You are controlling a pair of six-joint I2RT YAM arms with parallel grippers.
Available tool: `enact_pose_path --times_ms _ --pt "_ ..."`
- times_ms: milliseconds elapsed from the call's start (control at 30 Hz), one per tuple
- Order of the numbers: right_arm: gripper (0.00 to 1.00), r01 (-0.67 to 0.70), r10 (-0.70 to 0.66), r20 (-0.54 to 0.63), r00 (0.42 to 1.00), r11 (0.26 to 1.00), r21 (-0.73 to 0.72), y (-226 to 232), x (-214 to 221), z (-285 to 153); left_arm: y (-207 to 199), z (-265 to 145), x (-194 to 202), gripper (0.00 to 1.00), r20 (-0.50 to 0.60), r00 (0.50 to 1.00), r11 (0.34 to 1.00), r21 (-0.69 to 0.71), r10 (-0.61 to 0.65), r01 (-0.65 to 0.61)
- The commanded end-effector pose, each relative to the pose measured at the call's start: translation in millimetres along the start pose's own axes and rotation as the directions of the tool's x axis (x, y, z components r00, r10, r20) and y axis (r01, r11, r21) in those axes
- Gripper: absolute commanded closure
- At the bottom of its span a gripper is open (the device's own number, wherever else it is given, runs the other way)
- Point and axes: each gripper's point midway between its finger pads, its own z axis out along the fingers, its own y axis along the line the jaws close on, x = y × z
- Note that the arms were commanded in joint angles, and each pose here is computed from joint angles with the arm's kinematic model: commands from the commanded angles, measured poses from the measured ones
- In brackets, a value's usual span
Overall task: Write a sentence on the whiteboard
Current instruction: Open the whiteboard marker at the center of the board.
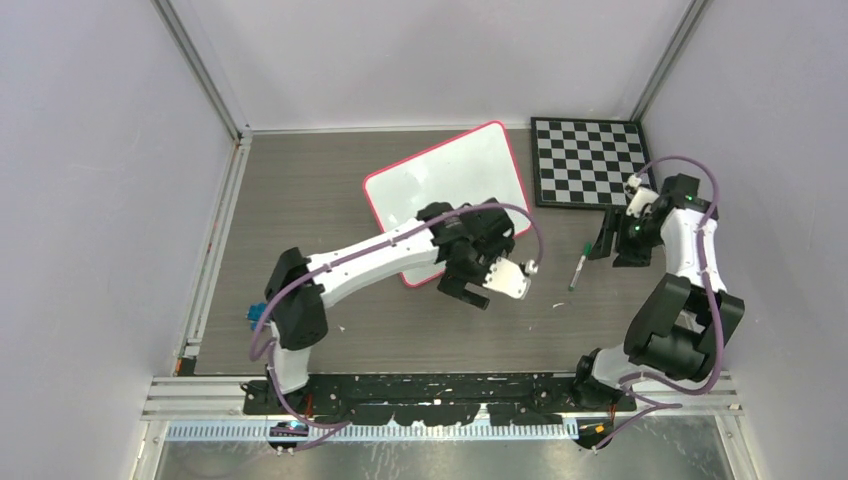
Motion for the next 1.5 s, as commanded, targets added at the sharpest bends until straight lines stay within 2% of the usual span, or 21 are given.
enact_pose_path --times_ms 0,133,233,300,367,500,767,867,900,967,1033,1100,1333,1467 --pt "0.38 0.015 -0.013 -0.014 1.0 0.991 0.134 -6.4 -7.1 25.2 20.7 -44.5 -12.5 0.0 0.242 0.923 0.943 -0.068 -0.3 0.325" --pt "0.4 0.016 -0.01 -0.033 0.999 0.984 0.176 -5.5 -10.6 44.9 56.5 -88.8 -5.7 0.0 0.434 0.779 0.823 -0.131 -0.453 0.552" --pt "0.4 0.001 0.009 -0.049 0.999 0.981 0.195 -6.4 -10.0 56.8 69.3 -122.1 -2.3 0.0 0.558 0.642 0.73 -0.092 -0.526 0.677" --pt "0.4 -0.007 0.019 -0.052 0.998 0.976 0.216 -9.0 -10.7 65.0 80.8 -137.2 5.1 0.0 0.61 0.546 0.646 -0.073 -0.573 0.76" --pt "0.4 -0.014 0.029 -0.059 0.998 0.973 0.232 -11.1 -10.3 71.3 88.5 -143.7 15.2 0.0 0.63 0.482 0.572 -0.072 -0.61 0.817" --pt "0.45 -0.026 0.051 -0.102 0.993 0.971 0.237 -10.6 -1.5 85.6 90.8 -150.9 20.3 0.0 0.657 0.428 0.521 -0.063 -0.621 0.851" --pt "0.55 -0.034 0.081 -0.171 0.982 0.965 0.261 -18.0 15.1 114.9 89.8 -154.5 20.6 0.0 0.664 0.408 0.504 -0.053 -0.627 0.862" --pt "0.59 -0.039 0.092 -0.2 0.975 0.967 0.253 -18.8 21.1 123.1 90.4 -154.6 20.4 0.0 0.666 0.383 0.484 -0.039 -0.64 0.874" --pt "0.61 -0.042 0.096 -0.21 0.973 0.968 0.246 -17.6 22.4 124.7 90.2 -154.9 19.3 0.0 0.667 0.372 0.477 -0.028 -0.646 0.878" --pt "0.71 -0.048 0.101 -0.223 0.97 0.972 0.232 -15.7 24.3 127.0 89.7 -157.4 16.8 0.0 0.667 0.351 0.466 -0.007 -0.658 0.885" --pt "0.85 -0.052 0.103 -0.229 0.968 0.974 0.219 -13.1 24.9 127.3 85.4 -160.2 14.9 0.0 0.641 0.322 0.441 0.028 -0.697 0.897" --pt "0.98 -0.057 0.105 -0.233 0.967 0.977 0.205 -9.5 25.1 125.3 82.0 -168.0 8.2 0.0 0.612 0.267 0.4 0.09 -0.745 0.912" --pt "1.0 -0.07 0.088 -0.159 0.983 0.991 0.114 20.4 2.5 87.3 77.8 -202.0 -22.7 0.0 0.602 0.09 0.345 0.322 -0.793 0.882" --pt "1.0 -0.064 0.069 -0.113 0.991 0.997 0.044 42.4 -17.3 59.1 82.1 -224.1 -36.7 0.0 0.601 0.018 0.329 0.411 -0.799 0.85"
